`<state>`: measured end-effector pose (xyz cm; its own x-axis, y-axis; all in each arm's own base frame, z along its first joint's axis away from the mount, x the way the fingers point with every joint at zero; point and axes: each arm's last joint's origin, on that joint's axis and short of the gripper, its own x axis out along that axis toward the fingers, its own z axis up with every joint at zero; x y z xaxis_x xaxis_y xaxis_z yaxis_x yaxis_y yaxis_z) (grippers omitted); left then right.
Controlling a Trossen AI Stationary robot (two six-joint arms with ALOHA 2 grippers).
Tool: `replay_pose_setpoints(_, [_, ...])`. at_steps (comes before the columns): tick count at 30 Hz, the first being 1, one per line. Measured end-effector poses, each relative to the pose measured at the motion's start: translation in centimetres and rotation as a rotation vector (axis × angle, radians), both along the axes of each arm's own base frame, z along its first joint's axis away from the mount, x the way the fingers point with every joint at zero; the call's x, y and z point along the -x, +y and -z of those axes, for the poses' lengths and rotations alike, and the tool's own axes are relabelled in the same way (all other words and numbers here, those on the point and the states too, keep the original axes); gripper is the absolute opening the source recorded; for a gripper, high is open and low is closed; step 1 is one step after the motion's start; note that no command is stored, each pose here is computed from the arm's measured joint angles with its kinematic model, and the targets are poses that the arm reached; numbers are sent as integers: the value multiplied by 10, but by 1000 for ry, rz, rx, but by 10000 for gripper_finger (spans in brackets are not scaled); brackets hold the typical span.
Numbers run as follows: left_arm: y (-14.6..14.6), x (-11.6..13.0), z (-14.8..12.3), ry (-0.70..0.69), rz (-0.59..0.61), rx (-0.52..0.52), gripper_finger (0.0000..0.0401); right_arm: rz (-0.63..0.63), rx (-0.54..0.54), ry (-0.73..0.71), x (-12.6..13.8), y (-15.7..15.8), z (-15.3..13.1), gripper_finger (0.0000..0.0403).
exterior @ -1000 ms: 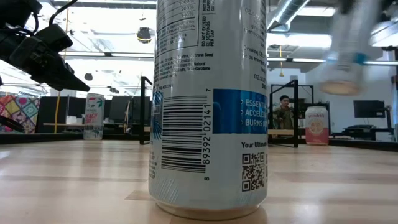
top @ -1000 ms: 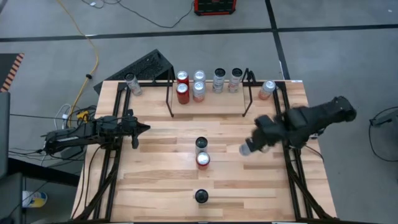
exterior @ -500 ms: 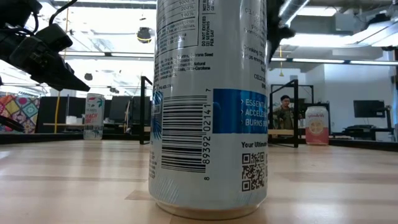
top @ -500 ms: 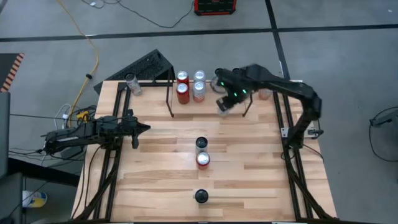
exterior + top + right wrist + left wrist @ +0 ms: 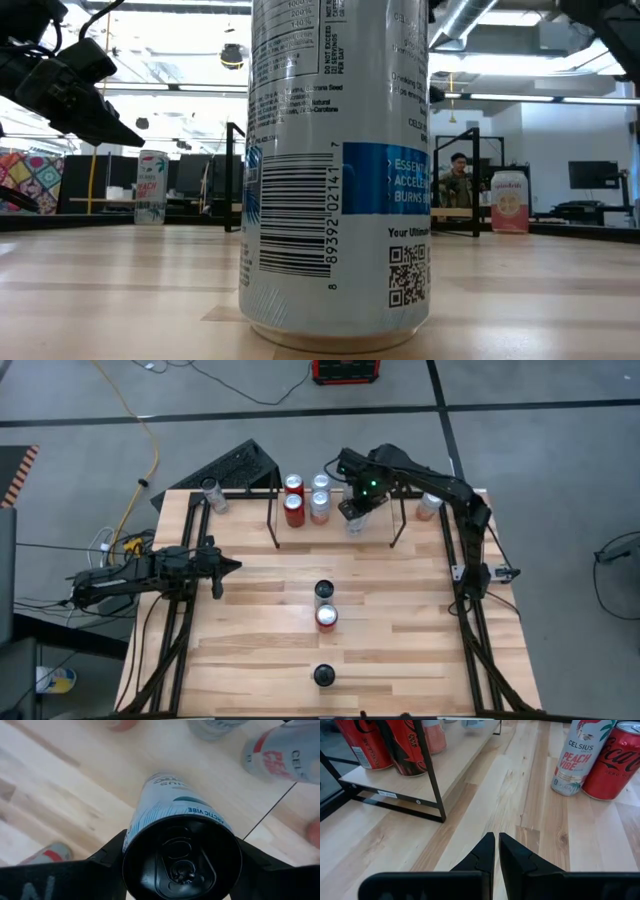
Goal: Place canned beverage on shelf
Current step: Put the right white blue soda can on the shelf aligned with the other white blue soda can
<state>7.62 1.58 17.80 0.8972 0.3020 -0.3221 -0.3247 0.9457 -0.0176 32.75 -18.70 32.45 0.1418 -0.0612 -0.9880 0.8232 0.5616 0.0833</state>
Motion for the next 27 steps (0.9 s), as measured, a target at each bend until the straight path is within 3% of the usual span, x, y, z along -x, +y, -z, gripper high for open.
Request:
replay_pose_setpoints(13, [0, 0, 0, 0, 0, 0, 11, 26, -1, 1, 5, -8, 0, 252])
replay_pose_setpoints(24, [0, 0, 0, 0, 0, 0, 11, -44, 29, -31, -2, -7, 1, 259])
replay_pose_setpoints(27, [0, 0, 0, 0, 0, 0, 11, -118, 43, -30, -3, -7, 1, 259])
